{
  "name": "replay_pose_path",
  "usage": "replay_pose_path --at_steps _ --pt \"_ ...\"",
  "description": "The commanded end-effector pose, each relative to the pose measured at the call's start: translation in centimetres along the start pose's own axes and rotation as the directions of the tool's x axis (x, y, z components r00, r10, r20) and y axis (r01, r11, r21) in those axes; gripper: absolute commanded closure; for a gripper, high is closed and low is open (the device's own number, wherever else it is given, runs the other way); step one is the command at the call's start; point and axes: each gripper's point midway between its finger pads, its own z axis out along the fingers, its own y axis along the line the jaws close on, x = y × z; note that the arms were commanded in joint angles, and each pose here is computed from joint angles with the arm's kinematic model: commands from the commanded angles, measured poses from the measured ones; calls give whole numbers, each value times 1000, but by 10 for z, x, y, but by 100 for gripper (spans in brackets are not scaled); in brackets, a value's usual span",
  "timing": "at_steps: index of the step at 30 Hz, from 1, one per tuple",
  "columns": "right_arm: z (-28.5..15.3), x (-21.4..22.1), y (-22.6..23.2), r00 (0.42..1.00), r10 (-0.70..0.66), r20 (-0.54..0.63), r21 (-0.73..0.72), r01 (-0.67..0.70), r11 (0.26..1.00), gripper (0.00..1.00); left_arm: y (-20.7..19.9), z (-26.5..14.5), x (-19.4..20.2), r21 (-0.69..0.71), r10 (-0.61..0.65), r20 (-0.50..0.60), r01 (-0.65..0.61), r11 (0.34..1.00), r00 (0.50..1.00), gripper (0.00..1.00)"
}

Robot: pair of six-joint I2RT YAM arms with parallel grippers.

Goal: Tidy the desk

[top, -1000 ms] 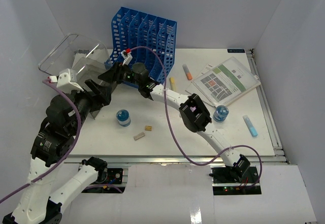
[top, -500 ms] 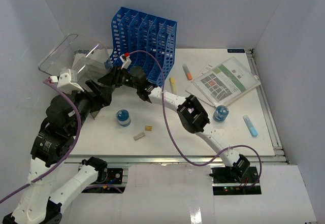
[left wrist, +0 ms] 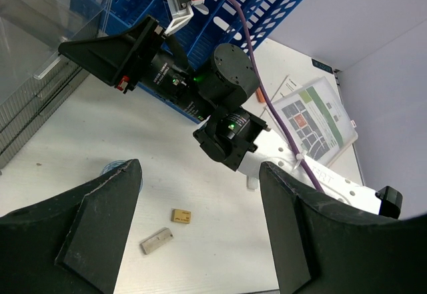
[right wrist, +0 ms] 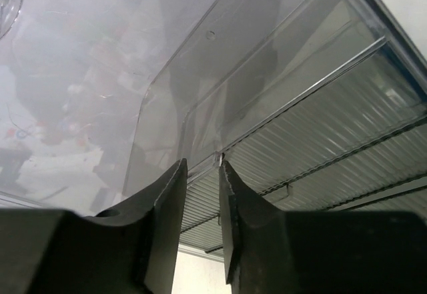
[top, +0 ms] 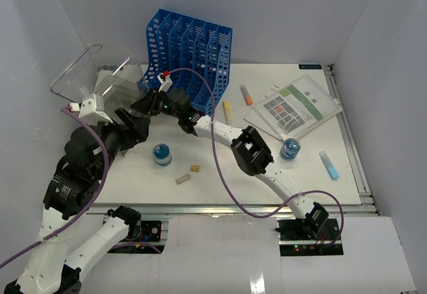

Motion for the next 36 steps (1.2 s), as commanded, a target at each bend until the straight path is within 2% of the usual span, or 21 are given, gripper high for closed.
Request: replay_pose_path --at_steps 1,6,12,24,36 --pt "6 -39 41 993 -36 116 -81 46 996 72 -3 -2 3 22 -17 -8 17 1000 1000 18" --pt "4 -52 51 989 -52 138 -91 65 994 82 1 2 14 14 -4 -34 5 1000 999 18" --pt "-1 -67 66 987 -62 150 -105 79 991 88 12 4 35 4 11 -70 -10 1000 997 18" --pt "-17 -92 99 987 -57 150 -147 79 986 92 31 1 44 -46 36 -49 -39 998 998 3" --pt "-36 -111 112 987 -76 139 -146 96 985 92 49 10 51 -122 -21 1 21 992 1000 2"
